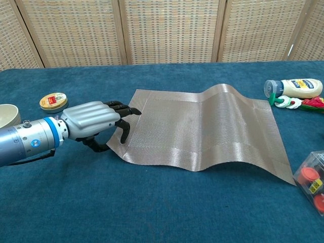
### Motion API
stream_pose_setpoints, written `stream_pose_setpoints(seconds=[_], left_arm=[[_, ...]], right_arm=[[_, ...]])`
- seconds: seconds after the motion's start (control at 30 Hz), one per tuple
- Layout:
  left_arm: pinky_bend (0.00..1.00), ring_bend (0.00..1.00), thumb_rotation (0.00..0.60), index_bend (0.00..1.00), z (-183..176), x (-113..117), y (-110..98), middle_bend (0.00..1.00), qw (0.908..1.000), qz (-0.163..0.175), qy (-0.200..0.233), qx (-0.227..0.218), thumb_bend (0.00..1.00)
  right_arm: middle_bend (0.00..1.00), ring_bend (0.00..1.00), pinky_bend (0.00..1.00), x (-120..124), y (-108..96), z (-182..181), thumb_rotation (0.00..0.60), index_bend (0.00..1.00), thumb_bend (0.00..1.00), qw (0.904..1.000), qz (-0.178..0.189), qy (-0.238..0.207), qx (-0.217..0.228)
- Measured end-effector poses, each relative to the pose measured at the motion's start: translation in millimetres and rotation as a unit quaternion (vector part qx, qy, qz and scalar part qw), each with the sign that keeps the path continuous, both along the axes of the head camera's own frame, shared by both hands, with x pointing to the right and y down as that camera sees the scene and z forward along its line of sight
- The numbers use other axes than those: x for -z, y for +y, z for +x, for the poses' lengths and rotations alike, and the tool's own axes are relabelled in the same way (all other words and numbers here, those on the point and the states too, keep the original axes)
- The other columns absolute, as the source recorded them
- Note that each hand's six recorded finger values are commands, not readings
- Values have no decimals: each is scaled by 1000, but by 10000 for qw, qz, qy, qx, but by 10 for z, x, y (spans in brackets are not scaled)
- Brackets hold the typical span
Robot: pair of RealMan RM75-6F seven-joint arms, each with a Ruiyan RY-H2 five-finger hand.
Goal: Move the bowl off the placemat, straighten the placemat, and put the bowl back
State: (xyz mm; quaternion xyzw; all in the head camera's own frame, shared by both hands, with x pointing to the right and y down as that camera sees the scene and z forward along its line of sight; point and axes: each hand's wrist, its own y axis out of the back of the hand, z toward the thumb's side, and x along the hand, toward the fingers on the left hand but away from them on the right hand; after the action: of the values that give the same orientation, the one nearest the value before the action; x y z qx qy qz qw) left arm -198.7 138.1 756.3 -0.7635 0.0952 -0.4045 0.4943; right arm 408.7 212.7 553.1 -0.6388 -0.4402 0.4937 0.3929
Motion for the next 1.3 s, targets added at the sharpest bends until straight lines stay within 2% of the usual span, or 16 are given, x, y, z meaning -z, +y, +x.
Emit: stream_pose_setpoints(seconds=[0.1, 0.23, 0.53, 0.7, 1.0, 1.3], left_arm=[[0, 0, 600, 683, 8, -1, 1, 0, 10000, -2, 18, 15, 526], [0, 0, 600, 761, 17, 2, 4, 0, 9999, -41, 88, 60, 525], [0, 0, 600, 781, 11, 47, 5, 0, 9998, 21, 200, 46, 525], [0, 0, 600, 782, -13, 130, 72, 0, 9994, 56, 334, -90, 525], [0, 0, 600, 782, -256, 375, 399, 0, 9973, 100, 465, -554, 525], [0, 0, 600, 784, -242, 621, 757, 0, 9915, -53, 795, -1029, 524]], right_arm=[[0, 0, 0, 5, -2, -1, 600, 28, 0, 10000, 8, -11, 4], [0, 0, 0, 15, -1, -7, 600, 28, 0, 10000, 22, -47, 8], [0, 0, 0, 22, 0, -10, 600, 28, 0, 10000, 25, -84, 13], [0, 0, 0, 26, -3, -2, 600, 27, 0, 10000, 29, -90, -6], [0, 0, 0, 35, 20, -34, 600, 26, 0, 9999, 47, -114, 48], [0, 0, 0, 25, 51, -76, 600, 26, 0, 9999, 39, -72, 120]])
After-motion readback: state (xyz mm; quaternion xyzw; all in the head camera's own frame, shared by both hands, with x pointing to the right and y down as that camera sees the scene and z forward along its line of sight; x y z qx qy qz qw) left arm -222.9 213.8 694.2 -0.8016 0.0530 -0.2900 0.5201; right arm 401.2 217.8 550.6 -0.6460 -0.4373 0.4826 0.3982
